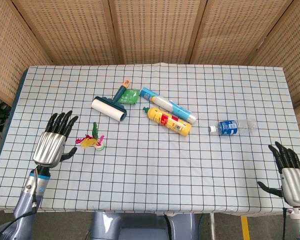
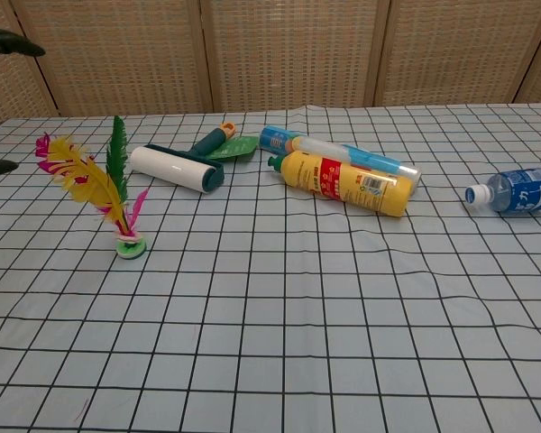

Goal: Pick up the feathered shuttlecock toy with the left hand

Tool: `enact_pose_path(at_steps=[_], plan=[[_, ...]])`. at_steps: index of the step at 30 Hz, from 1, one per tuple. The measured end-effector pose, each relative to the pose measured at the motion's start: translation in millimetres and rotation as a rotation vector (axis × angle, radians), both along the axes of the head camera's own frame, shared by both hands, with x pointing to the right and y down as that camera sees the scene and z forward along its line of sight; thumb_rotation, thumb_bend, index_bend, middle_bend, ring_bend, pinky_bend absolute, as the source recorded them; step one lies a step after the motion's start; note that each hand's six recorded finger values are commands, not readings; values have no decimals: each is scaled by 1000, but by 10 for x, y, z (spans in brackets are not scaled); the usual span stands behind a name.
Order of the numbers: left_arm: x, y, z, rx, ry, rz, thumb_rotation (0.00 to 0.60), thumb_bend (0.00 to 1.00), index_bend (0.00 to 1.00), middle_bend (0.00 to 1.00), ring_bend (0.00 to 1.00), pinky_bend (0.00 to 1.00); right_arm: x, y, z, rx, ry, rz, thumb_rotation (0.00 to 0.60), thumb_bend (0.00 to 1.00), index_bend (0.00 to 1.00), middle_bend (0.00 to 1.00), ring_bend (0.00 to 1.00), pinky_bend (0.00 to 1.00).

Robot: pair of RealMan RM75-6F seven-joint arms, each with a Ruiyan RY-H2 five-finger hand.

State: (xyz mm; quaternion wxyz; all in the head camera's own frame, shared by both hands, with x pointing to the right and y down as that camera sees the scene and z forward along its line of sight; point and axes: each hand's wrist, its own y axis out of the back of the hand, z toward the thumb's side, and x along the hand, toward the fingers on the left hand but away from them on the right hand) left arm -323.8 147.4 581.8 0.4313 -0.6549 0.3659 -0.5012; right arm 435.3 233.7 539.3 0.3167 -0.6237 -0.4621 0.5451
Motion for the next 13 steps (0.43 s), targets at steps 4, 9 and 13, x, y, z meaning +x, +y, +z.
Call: enact_pose_path(at_steps=[4, 9, 13], plan=[[-287, 297, 5, -30, -50, -47, 600, 247, 76, 0, 0, 0, -21, 8, 12, -12, 13, -8, 600, 82, 32, 0, 0, 0], [-624, 621, 0, -70, -110, -110, 600, 248, 67, 0, 0, 0, -55, 22, 23, -21, 28, -22, 600, 81, 32, 0, 0, 0], [-901, 820, -81, -72, -163, -135, 600, 247, 52, 0, 0, 0, -100, 44, 47, -29, 41, -36, 600, 81, 32, 0, 0, 0]])
